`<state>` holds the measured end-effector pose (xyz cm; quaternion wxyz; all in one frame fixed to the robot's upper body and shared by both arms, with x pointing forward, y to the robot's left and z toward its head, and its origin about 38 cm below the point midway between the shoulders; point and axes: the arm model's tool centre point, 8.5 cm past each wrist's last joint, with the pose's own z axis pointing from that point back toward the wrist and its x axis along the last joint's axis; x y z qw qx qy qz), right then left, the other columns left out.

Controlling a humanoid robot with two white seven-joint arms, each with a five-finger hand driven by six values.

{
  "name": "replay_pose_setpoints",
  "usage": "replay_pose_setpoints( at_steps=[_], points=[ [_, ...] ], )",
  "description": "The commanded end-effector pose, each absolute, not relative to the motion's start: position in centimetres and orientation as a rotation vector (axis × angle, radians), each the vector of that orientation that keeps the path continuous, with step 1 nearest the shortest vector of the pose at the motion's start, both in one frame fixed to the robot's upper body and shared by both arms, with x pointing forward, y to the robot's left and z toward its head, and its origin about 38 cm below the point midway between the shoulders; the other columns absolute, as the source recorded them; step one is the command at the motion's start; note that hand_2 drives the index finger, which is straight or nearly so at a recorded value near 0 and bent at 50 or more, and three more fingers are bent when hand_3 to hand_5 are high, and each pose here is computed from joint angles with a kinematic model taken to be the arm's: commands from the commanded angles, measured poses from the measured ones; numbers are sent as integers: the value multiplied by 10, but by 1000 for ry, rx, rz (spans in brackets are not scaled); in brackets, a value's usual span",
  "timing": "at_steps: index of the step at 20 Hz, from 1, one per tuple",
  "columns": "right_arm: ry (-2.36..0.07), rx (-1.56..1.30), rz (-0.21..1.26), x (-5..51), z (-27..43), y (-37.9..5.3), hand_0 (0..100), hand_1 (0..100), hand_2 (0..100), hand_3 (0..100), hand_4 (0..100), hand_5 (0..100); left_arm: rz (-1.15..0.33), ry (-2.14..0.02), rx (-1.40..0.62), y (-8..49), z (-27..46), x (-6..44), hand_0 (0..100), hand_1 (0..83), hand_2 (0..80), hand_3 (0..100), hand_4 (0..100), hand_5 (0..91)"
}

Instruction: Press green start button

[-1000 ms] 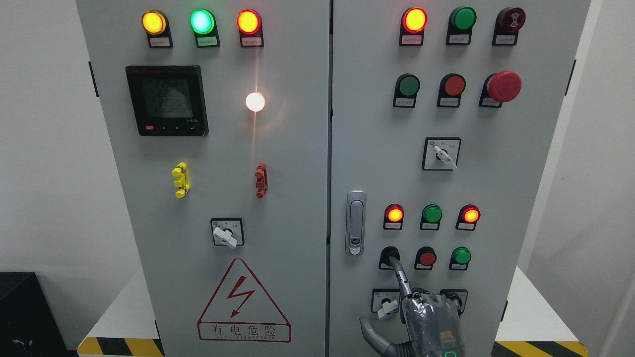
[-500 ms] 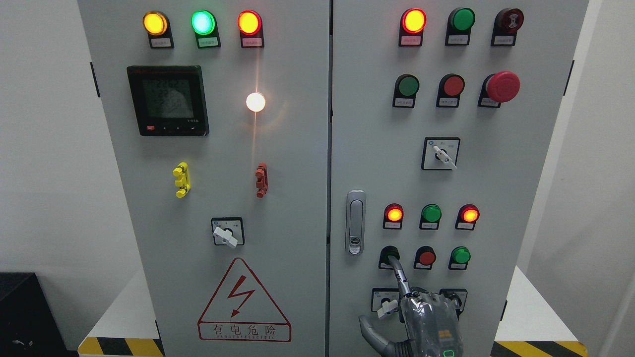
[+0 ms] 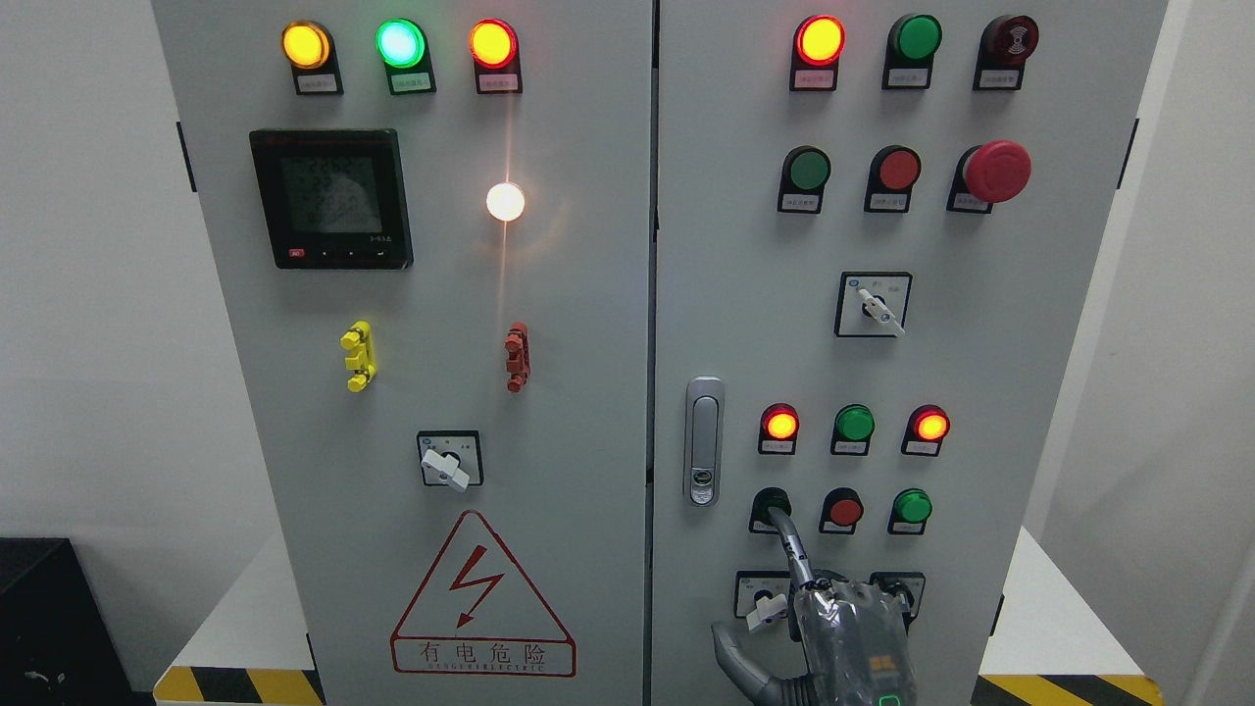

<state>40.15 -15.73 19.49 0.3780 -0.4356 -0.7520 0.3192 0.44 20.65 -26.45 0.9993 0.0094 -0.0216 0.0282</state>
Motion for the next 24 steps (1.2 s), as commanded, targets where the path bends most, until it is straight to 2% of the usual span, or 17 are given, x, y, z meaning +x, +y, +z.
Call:
replay_pose_setpoints(
  at_steps=[1,4,10,11,13,15,16,17,19,21,24],
  points=[
    [-2010,-1079,748,384,214,-157,344,304,19,931,866,1000,55,-93,15,206,-264,29,120,556,0,0,0,0],
    [-2056,-1028,729,376,214,-157,354,283,32,918,838,1000,55,-93,15,206,-264,29,120,556,0,0,0,0],
    [-2108,-907,615,354,217,-163,323,259,14,804,795,899,55,-93,15,206,-264,29,120,556,0,0,0,0],
    [-2117,-882,595,350,219,-165,310,248,6,737,734,847,55,-93,15,206,-264,29,120,556,0,0,0,0],
    [-2133,-826,547,345,220,-167,268,238,0,660,674,762,55,-93,15,206,-264,29,120,556,0,0,0,0],
    [-2133,-738,510,338,217,-169,217,209,0,510,549,632,55,-93,15,206,-264,29,120,556,0,0,0,0],
    [-2126,-696,496,334,213,-170,174,200,0,481,515,587,55,-93,15,206,-264,29,120,556,0,0,0,0],
    [-2119,-668,485,331,210,-170,0,153,0,369,390,465,55,-93,15,206,-264,29,120,556,0,0,0,0],
    [-2122,-607,446,328,208,-172,0,116,0,324,341,405,55,-93,15,206,-264,29,120,556,0,0,0,0],
    [-2129,-517,400,326,208,-173,0,47,0,224,223,270,55,-93,15,206,-264,29,120,556,0,0,0,0],
    [-2127,-375,309,323,204,-175,0,8,0,136,112,117,55,-93,15,206,-264,29,120,556,0,0,0,0]
  ],
)
